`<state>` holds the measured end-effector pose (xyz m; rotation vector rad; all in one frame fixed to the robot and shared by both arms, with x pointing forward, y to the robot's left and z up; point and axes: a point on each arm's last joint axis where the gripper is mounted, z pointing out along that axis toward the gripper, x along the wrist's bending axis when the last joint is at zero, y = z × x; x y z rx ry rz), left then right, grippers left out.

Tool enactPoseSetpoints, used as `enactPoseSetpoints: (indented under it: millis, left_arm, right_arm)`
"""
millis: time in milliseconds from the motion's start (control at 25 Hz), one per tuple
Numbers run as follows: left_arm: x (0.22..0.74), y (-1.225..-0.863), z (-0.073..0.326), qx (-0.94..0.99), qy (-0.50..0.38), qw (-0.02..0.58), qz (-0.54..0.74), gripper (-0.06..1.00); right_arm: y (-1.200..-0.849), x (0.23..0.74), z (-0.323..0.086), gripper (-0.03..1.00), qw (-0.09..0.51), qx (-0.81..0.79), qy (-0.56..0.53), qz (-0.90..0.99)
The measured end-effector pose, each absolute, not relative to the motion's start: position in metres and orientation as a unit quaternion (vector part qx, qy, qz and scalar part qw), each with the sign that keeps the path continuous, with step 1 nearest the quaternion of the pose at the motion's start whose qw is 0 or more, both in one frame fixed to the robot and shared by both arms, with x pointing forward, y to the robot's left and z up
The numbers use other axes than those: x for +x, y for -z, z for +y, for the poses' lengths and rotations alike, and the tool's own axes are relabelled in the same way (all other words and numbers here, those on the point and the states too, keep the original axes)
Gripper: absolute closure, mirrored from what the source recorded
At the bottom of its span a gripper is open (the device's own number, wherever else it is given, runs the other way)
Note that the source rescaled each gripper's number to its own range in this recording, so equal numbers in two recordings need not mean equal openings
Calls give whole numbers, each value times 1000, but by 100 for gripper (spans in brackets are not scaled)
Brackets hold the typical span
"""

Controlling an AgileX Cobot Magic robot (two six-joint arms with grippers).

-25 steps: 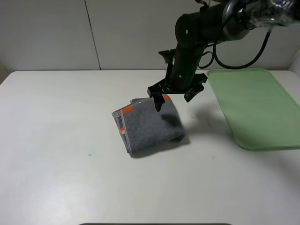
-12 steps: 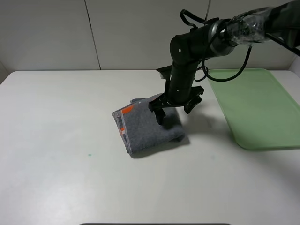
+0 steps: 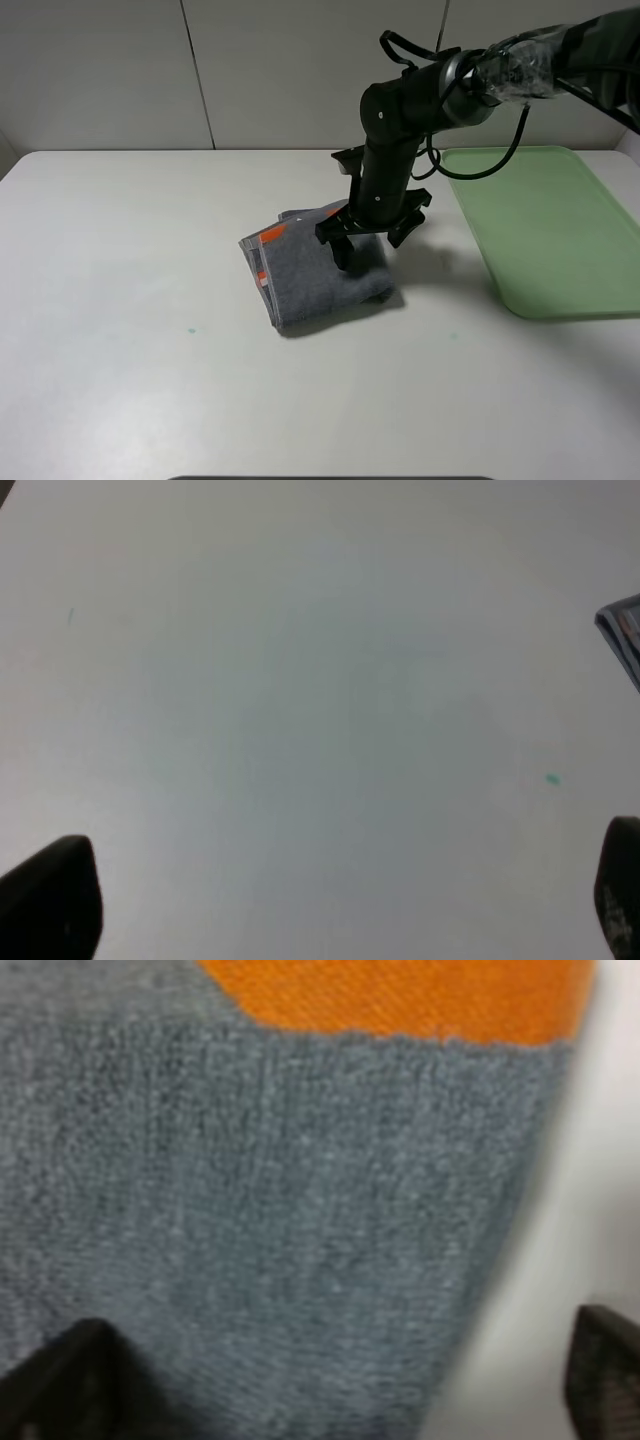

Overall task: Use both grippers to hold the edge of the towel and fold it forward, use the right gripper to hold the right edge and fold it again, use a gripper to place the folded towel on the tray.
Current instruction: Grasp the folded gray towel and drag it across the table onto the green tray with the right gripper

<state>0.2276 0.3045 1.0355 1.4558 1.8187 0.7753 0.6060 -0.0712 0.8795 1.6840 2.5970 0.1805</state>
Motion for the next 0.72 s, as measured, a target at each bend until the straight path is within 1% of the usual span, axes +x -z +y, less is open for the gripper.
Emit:
enactPoseSetpoints:
  millis: [40, 160, 200, 240, 600, 720]
  left_arm:
    - [228, -1035, 305, 558, -297, 336, 698, -4]
    - [228, -1035, 305, 558, -297, 336, 698, -4]
    - [228, -1035, 305, 558, -297, 336, 698, -4]
    - [228, -1035, 305, 558, -297, 336, 698, -4]
    - [228, -1035, 305, 558, -297, 336, 698, -4]
    - [228, -1035, 305, 558, -297, 336, 698, -4]
  right_arm:
    - [-880, 606, -71, 25, 19, 544, -59, 837]
    - [-879, 606, -70, 63, 20, 545, -62, 836]
    - [-879, 607, -70, 78, 21, 544, -64, 836]
    - [-879, 607, -70, 88, 21, 544, -64, 836]
    - [-882, 607, -70, 87, 22, 544, -65, 836]
    - [-888, 607, -71, 87, 23, 543, -64, 837]
